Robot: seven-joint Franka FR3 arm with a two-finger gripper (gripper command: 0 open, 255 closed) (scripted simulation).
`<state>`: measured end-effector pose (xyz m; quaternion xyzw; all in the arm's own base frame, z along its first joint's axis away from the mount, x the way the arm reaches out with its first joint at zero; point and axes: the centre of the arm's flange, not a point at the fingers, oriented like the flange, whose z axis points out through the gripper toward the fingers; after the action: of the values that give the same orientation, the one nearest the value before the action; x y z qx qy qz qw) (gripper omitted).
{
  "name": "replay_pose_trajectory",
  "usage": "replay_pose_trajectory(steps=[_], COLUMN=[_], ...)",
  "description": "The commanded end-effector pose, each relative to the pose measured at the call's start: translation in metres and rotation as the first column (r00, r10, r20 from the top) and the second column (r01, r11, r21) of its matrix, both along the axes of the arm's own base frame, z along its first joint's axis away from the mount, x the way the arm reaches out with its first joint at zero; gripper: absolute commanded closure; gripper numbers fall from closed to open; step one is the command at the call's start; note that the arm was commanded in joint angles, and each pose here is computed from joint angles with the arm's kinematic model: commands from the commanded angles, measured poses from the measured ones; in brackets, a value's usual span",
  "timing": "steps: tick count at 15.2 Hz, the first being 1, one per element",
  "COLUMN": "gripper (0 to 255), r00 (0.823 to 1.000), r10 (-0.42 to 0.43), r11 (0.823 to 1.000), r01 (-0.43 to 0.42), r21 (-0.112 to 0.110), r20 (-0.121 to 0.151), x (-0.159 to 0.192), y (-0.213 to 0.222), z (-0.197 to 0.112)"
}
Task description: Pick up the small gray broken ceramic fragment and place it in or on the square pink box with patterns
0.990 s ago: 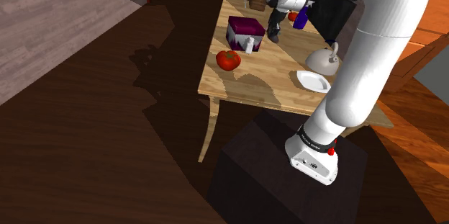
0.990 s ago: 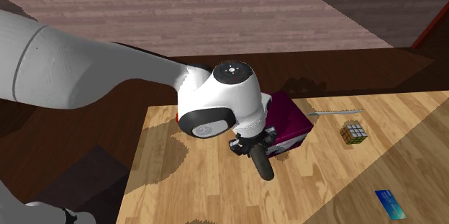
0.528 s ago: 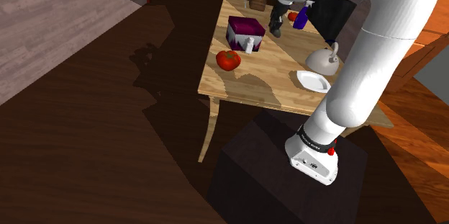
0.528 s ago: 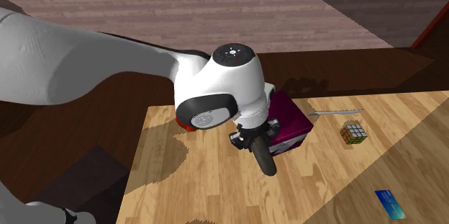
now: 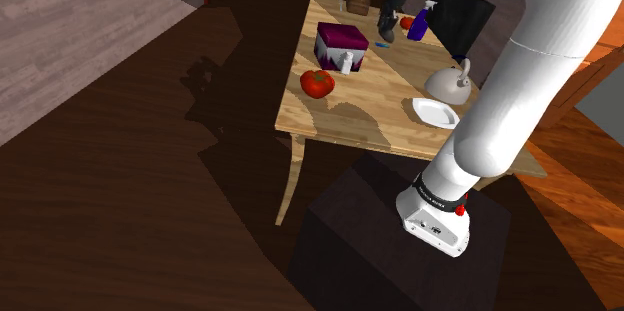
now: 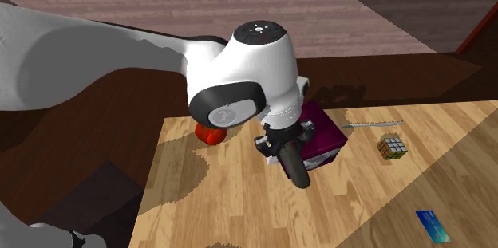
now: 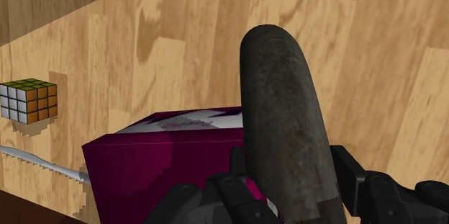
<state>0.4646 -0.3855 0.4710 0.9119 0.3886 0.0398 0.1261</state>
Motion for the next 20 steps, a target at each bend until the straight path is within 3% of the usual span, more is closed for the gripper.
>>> replay_pose_trajectory(steps=[1, 3, 16, 20], gripper=[255, 255, 255, 255], r00=[1.000, 1.000, 1.000, 1.000], r10=[0.000, 0.000, 0.000, 0.000], r11=[1.000, 1.000, 1.000, 1.000], r01=[0.000, 0.000, 0.000, 0.000], r21=[0.000, 0.000, 0.000, 0.000], r20=[0.000, 0.000, 0.000, 0.000], x=[0.000, 0.000, 0.171, 0.179], y=[0.000, 0.000, 0.016, 0.017], z=[0.009, 0.018, 0.016, 0.000])
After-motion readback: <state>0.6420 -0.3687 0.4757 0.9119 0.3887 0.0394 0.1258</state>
